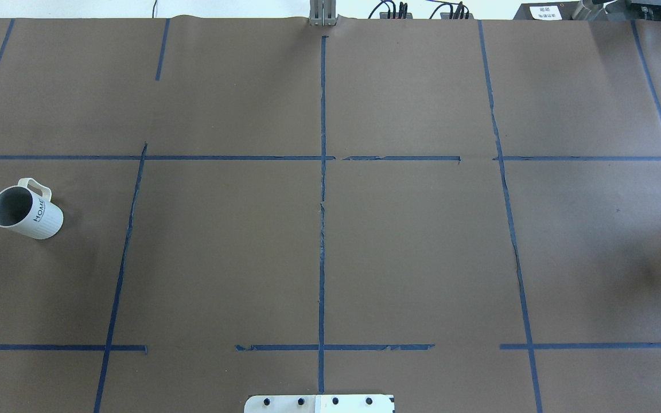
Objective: Left arm hands cup to right arm to dump lemon
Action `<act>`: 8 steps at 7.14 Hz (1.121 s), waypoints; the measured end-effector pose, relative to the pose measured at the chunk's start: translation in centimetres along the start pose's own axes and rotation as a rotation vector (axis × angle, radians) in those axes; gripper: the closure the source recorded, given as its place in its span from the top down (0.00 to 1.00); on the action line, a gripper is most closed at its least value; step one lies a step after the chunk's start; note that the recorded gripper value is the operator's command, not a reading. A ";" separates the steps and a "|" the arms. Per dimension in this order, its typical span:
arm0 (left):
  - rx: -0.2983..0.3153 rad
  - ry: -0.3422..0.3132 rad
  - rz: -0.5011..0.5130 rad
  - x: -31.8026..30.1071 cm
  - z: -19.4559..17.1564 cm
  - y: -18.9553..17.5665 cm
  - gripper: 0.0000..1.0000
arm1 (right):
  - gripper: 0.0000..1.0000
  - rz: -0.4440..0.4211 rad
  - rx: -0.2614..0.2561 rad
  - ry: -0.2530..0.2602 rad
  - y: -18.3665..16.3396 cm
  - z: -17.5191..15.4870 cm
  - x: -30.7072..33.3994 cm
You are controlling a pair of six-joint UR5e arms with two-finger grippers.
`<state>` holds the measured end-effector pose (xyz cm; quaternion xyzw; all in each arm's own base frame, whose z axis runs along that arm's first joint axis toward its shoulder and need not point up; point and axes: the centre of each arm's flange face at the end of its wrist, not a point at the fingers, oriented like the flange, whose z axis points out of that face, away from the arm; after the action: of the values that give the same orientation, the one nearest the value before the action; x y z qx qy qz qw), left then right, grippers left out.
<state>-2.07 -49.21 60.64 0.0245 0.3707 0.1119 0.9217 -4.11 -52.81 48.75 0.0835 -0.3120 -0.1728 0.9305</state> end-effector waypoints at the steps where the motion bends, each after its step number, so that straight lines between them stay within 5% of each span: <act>1: 0.003 0.003 -0.032 -2.0 -1.6 1.5 1.00 | 0.99 0.041 -0.029 -0.030 3.3 0.9 2.7; 4: 0.008 0.004 -0.073 -3.8 -2.3 3.6 1.00 | 0.99 0.210 -0.082 -0.102 11.1 3.2 6.8; 8: -0.001 0.004 -0.078 -4.1 -1.9 4.5 1.00 | 1.00 0.285 -0.083 -0.106 14.4 3.5 8.4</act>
<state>-7.10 -45.81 62.59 0.0096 0.3730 0.0759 0.9247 3.90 -42.75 59.92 -0.0094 -0.3617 -0.0561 0.9305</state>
